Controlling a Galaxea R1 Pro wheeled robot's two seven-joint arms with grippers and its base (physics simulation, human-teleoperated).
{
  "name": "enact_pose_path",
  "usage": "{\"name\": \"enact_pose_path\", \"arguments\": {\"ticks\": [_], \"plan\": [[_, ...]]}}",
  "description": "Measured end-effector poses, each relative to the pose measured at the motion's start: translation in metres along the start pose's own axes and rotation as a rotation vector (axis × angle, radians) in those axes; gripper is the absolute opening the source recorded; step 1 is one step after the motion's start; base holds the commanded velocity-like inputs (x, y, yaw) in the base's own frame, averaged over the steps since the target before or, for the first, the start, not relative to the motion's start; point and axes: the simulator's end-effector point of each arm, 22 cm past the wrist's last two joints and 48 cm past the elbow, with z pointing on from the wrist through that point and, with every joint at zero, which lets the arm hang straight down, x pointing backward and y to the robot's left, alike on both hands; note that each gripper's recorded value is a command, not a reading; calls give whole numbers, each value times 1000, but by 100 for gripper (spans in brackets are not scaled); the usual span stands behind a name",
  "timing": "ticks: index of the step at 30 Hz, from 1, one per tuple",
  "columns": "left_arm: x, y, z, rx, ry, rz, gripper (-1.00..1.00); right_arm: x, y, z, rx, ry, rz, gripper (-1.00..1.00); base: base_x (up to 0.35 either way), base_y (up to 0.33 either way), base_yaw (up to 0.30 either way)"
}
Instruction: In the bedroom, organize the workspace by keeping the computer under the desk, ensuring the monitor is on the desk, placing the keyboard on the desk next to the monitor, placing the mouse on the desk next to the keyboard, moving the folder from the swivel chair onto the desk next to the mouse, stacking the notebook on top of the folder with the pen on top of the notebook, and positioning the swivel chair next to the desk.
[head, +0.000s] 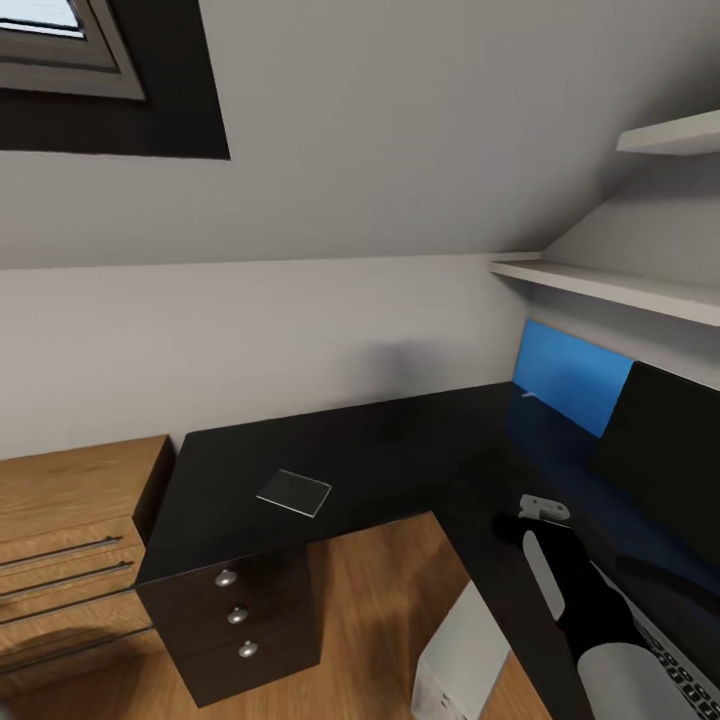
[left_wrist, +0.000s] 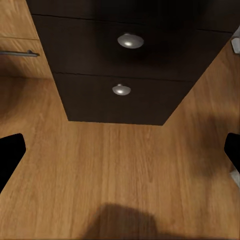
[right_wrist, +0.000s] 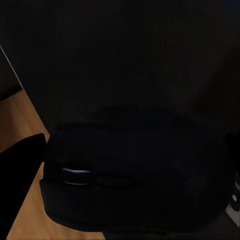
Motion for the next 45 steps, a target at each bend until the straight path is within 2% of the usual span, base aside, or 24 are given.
{"name": "enact_pose_path", "arguments": {"ticks": [7,18,32,36,39,45], "plan": [[1,0,0,0,1,2,100,0,0,0,1,0,0,-100,207,0,0],[2,-3,0,5,3,6,100,0,-1,0,2,2,2,-100,8,0,-11],[-1,-4,0,7,-3,5,100,1,0,-2,0,6,-7,-100,0,0,-233],[-1,-4,0,8,-5,5,100,9,8,0,-7,21,-45,-100,0,0,-273],[-2,-5,-1,9,-6,4,100,14,22,-1,-22,26,-100,-100,0,0,-274],[-2,-5,-1,9,-7,3,100,18,33,-1,-34,29,-145,-100,0,0,-142]]}}
